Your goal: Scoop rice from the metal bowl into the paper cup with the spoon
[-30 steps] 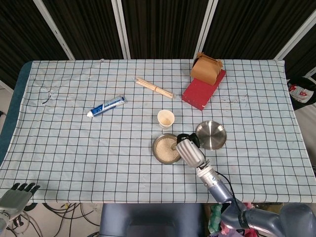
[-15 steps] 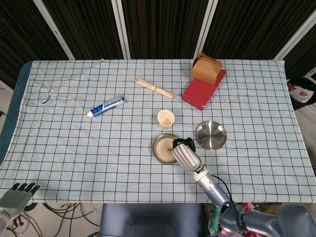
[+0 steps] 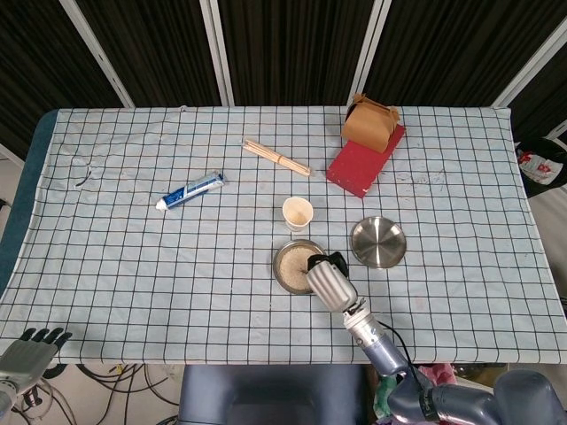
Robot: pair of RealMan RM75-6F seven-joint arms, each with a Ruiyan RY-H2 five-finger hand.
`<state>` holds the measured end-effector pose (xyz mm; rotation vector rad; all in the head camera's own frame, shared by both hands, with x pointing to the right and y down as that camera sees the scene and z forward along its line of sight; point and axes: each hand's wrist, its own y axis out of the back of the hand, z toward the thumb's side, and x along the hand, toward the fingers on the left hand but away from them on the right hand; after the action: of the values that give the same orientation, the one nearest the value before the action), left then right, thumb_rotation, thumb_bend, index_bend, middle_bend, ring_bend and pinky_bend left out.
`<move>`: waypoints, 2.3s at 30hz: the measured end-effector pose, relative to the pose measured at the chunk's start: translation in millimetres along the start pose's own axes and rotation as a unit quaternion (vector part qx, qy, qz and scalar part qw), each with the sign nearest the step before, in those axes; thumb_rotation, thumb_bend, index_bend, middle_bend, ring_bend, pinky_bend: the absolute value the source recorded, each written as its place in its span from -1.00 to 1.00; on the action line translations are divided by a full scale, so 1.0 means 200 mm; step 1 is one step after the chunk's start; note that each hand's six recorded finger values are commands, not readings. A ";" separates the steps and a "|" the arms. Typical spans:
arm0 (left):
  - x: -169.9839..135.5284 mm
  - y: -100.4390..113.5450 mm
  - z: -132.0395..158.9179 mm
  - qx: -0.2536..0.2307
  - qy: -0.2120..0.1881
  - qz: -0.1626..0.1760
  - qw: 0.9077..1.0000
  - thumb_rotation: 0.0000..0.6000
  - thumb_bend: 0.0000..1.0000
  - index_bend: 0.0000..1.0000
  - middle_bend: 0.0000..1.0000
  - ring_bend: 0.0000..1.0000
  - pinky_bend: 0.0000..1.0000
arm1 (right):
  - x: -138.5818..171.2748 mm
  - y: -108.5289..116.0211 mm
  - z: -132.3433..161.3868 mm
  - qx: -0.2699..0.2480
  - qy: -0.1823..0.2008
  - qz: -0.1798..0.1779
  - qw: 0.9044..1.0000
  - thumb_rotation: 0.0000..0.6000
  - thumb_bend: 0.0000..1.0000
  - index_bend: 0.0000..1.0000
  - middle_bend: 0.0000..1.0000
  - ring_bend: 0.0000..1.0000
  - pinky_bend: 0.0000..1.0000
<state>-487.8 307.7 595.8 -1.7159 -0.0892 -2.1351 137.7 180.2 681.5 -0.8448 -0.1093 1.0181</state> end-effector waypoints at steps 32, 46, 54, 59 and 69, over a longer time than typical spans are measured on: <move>0.00 0.00 0.00 0.004 0.001 0.001 1.000 1.00 -0.88 -1.00 -1.00 -1.00 -1.00 | -0.01 -0.03 -0.09 -0.192 -0.059 0.134 0.970 1.00 -0.09 0.30 1.00 1.00 1.00; 0.00 0.00 0.00 0.003 0.002 0.001 1.000 1.00 -0.88 -1.00 -1.00 -1.00 -1.00 | 0.00 -0.04 -0.10 -0.262 -0.082 0.181 0.944 1.00 -0.09 0.31 1.00 1.00 1.00; 0.00 0.00 0.00 0.004 0.002 0.001 1.000 1.00 -0.88 -1.00 -1.00 -1.00 -1.00 | 0.00 -0.03 -0.12 -0.295 -0.098 0.198 0.930 1.00 -0.09 0.31 1.00 1.00 1.00; 0.00 0.00 0.00 0.004 0.002 0.001 1.000 1.00 -0.88 -1.00 -1.00 -1.00 -1.00 | -0.01 -0.02 -0.14 -0.301 -0.103 0.197 0.927 1.00 -0.09 0.31 1.00 1.00 1.00; 0.00 0.00 0.00 0.005 0.002 0.001 1.000 1.00 -0.88 -1.00 -1.00 -1.00 -1.00 | -0.01 -0.02 -0.17 -0.320 -0.113 0.205 0.918 1.00 -0.09 0.31 1.00 1.00 1.00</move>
<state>-487.3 307.7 596.3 -1.7052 -0.0966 -2.1323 154.1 158.7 661.5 -1.3790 -0.5001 1.5101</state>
